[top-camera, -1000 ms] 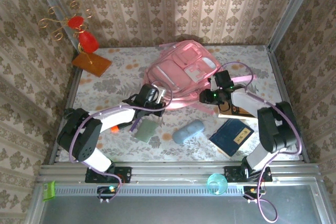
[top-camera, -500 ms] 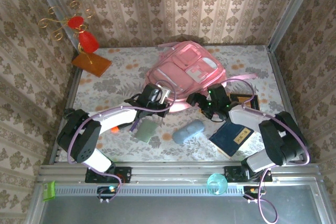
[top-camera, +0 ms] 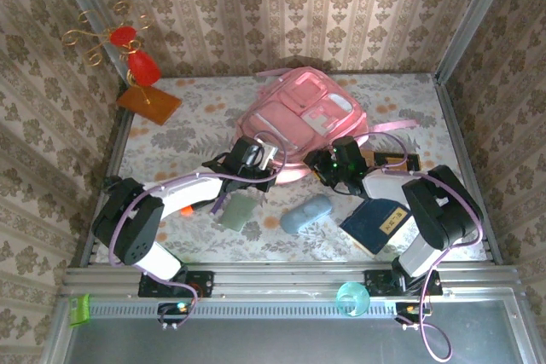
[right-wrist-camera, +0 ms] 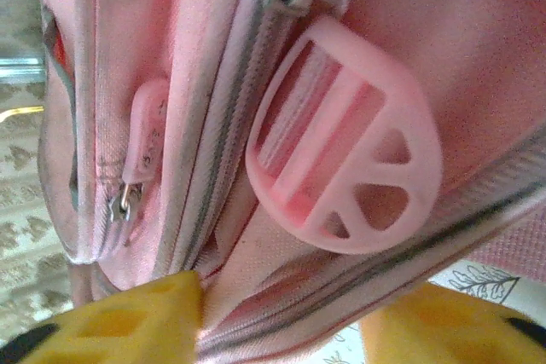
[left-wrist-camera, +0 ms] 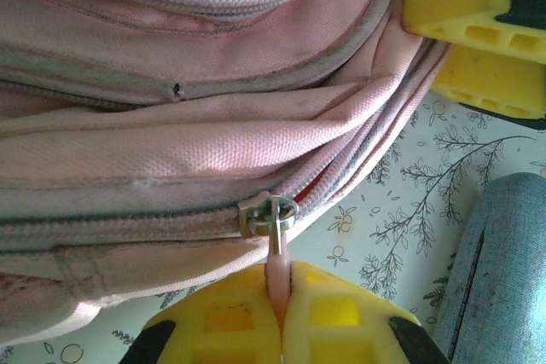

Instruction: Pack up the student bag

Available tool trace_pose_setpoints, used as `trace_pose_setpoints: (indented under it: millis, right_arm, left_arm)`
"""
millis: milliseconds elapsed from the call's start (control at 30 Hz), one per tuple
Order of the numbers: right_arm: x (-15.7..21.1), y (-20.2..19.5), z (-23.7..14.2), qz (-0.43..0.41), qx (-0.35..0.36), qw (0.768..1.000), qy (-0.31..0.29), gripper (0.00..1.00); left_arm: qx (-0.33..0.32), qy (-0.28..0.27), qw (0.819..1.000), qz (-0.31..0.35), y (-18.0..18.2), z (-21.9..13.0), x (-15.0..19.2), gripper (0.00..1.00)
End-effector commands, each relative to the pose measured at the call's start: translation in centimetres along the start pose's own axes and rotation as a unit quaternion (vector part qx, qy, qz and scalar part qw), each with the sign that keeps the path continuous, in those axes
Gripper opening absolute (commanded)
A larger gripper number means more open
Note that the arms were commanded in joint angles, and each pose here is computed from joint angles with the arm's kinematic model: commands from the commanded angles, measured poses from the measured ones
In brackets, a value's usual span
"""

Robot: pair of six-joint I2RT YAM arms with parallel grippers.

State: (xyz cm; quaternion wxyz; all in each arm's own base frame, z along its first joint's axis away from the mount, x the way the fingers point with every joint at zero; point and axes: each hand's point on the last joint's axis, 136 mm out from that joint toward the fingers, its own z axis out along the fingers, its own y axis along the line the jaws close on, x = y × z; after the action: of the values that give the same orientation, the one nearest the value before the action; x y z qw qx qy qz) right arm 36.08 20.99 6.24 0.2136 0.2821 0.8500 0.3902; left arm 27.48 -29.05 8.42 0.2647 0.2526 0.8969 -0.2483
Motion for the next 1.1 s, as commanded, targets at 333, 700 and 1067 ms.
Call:
trace_pose_setpoints:
  millis: [333,700,1067]
  right_arm:
    - [-5.0,-2.0,-3.3,-0.109,0.067,0.991,-0.045,0.0]
    - [-8.6,-3.1,-5.0,-0.145,0.076,0.986,0.002,0.0]
    - [-6.3,-2.4,-6.3,-0.121,0.048,0.991,0.026,0.54]
  left_arm:
    - [-0.039,-0.022,0.999,-0.007,3.5,-4.0,-1.2,0.0]
    - [-0.035,-0.019,0.999,-0.033,5.4,-5.3,-0.3,0.0]
    - [0.033,-0.031,0.999,-0.027,-0.1,-3.4,-1.2,0.0]
